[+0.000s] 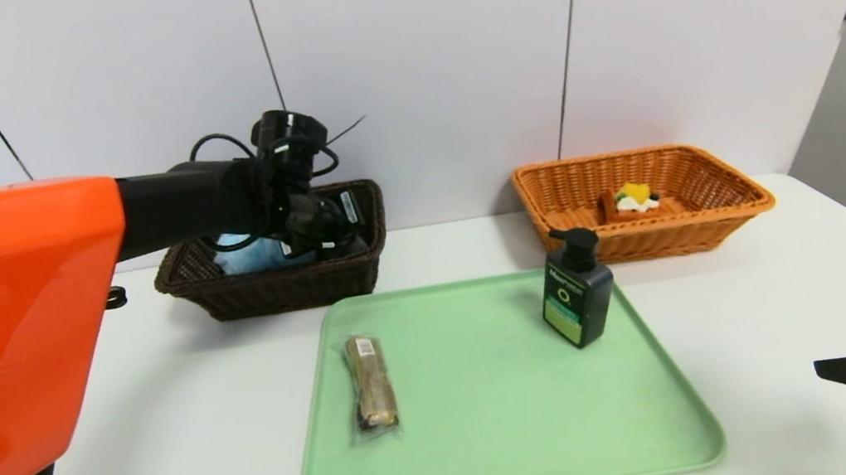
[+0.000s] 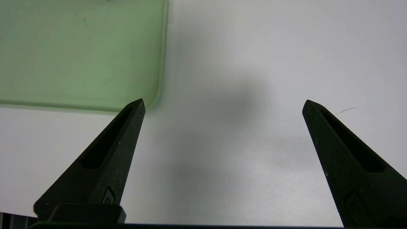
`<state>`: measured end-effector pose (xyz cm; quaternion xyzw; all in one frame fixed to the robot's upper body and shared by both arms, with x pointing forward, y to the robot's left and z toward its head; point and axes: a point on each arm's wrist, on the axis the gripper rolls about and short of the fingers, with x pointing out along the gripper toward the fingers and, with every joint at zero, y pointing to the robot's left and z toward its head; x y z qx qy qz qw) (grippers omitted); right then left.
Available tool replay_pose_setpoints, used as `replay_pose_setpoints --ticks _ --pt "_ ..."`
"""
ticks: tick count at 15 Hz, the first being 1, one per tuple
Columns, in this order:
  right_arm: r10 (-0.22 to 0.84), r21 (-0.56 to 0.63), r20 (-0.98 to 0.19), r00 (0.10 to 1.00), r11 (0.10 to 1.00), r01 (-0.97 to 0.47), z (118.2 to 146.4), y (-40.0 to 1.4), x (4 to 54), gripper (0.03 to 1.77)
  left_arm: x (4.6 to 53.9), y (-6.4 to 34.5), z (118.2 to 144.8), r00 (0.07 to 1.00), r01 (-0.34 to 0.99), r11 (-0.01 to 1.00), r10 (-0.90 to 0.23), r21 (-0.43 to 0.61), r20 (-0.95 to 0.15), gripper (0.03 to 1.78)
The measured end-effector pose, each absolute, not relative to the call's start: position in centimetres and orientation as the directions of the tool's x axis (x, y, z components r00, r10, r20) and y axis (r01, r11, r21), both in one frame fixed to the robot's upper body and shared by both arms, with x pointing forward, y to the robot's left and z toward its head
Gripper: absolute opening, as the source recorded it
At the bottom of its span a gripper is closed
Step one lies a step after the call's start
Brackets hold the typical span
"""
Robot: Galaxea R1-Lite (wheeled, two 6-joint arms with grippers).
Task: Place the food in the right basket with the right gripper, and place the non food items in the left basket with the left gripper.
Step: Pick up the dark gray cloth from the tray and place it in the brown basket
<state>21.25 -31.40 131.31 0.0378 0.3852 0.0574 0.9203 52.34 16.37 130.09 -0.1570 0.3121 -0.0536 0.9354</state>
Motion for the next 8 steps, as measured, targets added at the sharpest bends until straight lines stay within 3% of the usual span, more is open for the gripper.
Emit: replay_pose_setpoints --ticks 8 --pt "0.14 0.117 -0.707 0.693 0.99 -0.08 131.26 -31.37 21.32 1.71 52.62 16.7 129.83 0.801 -0.001 0.949 -0.187 -0.315 -0.569 0.23"
